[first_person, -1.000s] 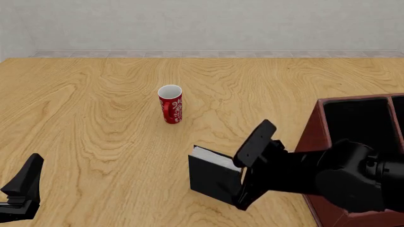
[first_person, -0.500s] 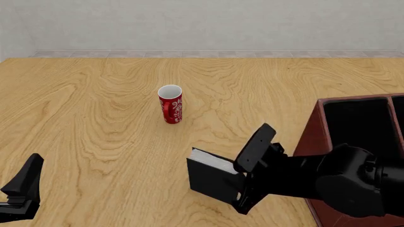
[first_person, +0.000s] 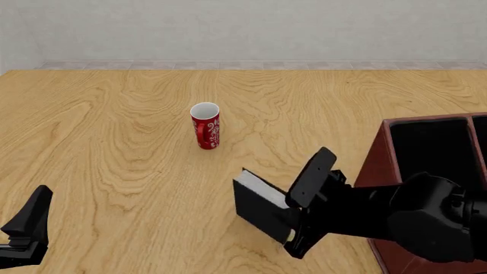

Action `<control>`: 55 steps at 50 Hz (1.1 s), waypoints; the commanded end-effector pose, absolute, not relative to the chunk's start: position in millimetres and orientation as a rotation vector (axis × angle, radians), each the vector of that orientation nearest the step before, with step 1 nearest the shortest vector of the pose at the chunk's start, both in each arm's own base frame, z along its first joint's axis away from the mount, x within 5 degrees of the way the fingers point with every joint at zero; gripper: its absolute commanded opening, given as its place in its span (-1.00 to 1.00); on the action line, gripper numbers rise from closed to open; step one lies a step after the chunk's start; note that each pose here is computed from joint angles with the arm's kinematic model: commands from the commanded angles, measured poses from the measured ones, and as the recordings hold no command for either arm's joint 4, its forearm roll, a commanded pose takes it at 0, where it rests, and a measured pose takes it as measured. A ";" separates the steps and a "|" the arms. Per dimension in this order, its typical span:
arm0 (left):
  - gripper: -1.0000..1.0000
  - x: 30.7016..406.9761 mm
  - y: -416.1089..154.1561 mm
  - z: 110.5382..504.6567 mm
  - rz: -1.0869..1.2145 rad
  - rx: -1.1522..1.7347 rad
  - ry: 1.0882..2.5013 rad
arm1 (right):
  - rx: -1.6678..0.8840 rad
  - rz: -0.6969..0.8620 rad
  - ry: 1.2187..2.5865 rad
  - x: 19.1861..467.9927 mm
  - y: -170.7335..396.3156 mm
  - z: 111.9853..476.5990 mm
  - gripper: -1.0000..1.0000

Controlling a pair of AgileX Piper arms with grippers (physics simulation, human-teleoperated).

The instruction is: Pick up the book and place it in the left compartment of the caddy.

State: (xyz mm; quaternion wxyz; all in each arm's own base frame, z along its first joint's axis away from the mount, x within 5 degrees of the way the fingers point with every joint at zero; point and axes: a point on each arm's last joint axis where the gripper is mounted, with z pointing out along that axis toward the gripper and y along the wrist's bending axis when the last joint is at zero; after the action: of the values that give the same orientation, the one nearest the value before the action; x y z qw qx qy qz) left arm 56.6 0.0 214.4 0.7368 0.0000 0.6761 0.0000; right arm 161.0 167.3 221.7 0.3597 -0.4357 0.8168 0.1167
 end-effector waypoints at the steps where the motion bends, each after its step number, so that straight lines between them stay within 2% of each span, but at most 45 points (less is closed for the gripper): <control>1: 1.00 56.6 0.0 214.4 0.000 0.000 1.485 | -1.078 0.309 2.087 162.7 163.3 236.0 -1.00; 28: 1.00 56.6 0.0 214.4 0.000 0.000 1.485 | -1.037 0.281 1.973 160.3 146.0 279.1 -1.00; 55: 1.00 56.6 0.0 214.4 0.000 0.000 1.485 | -0.957 0.267 1.842 131.9 110.3 323.3 -1.00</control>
State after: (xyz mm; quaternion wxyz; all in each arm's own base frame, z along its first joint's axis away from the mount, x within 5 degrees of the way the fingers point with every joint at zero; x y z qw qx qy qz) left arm 56.6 0.0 214.4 0.7368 0.0000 0.6761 0.0000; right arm 142.0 123.0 304.9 0.4727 -0.4110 0.7719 0.1083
